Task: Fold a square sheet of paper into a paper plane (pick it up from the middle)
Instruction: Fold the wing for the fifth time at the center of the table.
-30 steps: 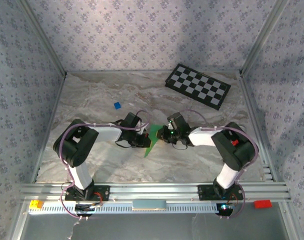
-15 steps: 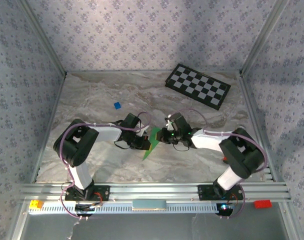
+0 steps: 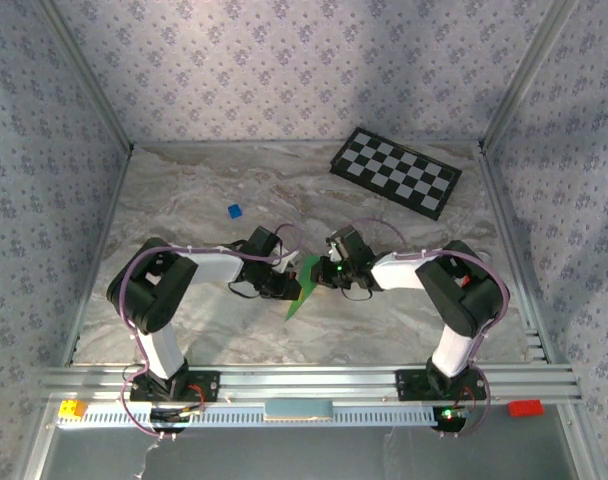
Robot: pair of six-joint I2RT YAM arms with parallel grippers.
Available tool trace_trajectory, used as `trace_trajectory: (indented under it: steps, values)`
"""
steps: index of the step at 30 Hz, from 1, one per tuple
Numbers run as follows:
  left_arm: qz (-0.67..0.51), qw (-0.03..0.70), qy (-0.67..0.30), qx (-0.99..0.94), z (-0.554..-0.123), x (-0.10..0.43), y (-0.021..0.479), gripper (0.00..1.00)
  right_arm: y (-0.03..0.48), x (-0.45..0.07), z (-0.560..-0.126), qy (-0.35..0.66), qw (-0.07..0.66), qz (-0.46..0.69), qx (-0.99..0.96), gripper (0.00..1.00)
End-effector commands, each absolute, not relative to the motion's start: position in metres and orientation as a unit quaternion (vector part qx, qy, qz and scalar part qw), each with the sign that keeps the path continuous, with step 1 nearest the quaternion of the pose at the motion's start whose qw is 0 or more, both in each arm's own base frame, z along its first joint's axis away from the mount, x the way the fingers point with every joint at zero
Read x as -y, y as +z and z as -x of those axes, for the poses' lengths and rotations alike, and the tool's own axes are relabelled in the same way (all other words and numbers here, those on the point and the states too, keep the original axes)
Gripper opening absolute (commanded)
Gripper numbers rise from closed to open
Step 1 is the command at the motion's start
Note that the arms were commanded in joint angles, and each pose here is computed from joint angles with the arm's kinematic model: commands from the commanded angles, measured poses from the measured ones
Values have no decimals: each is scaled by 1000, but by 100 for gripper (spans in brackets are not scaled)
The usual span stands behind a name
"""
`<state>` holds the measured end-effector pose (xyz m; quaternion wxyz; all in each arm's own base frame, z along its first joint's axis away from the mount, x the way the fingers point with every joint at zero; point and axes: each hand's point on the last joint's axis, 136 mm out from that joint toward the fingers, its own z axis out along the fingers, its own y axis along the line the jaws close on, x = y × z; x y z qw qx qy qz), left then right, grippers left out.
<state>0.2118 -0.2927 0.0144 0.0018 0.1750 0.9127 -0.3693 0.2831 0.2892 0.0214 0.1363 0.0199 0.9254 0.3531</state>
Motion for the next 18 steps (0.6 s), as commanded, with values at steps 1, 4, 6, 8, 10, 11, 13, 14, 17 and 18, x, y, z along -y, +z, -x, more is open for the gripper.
trace_trajectory:
  steps: [1, 4, 6, 8, 10, 11, 13, 14, 17, 18]
  values:
    - [-146, -85, -274, -947, -174, 248, -34, 0, -5, -256, -297, 305, 143, -77, -938, 10]
    - [-144, -84, -273, -948, -174, 248, -34, 0, -4, -243, -306, 294, 152, -99, -939, 10]
    - [-143, -85, -272, -948, -173, 248, -35, 0, -5, -231, -315, 278, 162, -119, -939, 10]
    - [-142, -85, -273, -948, -173, 247, -35, 0, -5, -221, -322, 277, 168, -134, -937, 10]
    - [-142, -85, -273, -948, -173, 247, -36, 0, -4, -213, -331, 282, 172, -150, -932, 10]
    - [-140, -86, -273, -948, -172, 247, -37, 0, -3, -210, -336, 286, 174, -157, -929, 10]
    - [-140, -86, -274, -948, -172, 247, -37, 0, -4, -202, -342, 284, 177, -171, -927, 10]
    - [-139, -86, -274, -948, -171, 247, -37, 0, -3, -198, -346, 285, 179, -177, -925, 10]
    - [-138, -85, -275, -948, -172, 247, -37, 0, 3, -189, -353, 291, 190, -191, -918, 11]
    - [-137, -85, -276, -948, -173, 248, -36, 0, 8, -190, -355, 299, 194, -188, -915, 11]
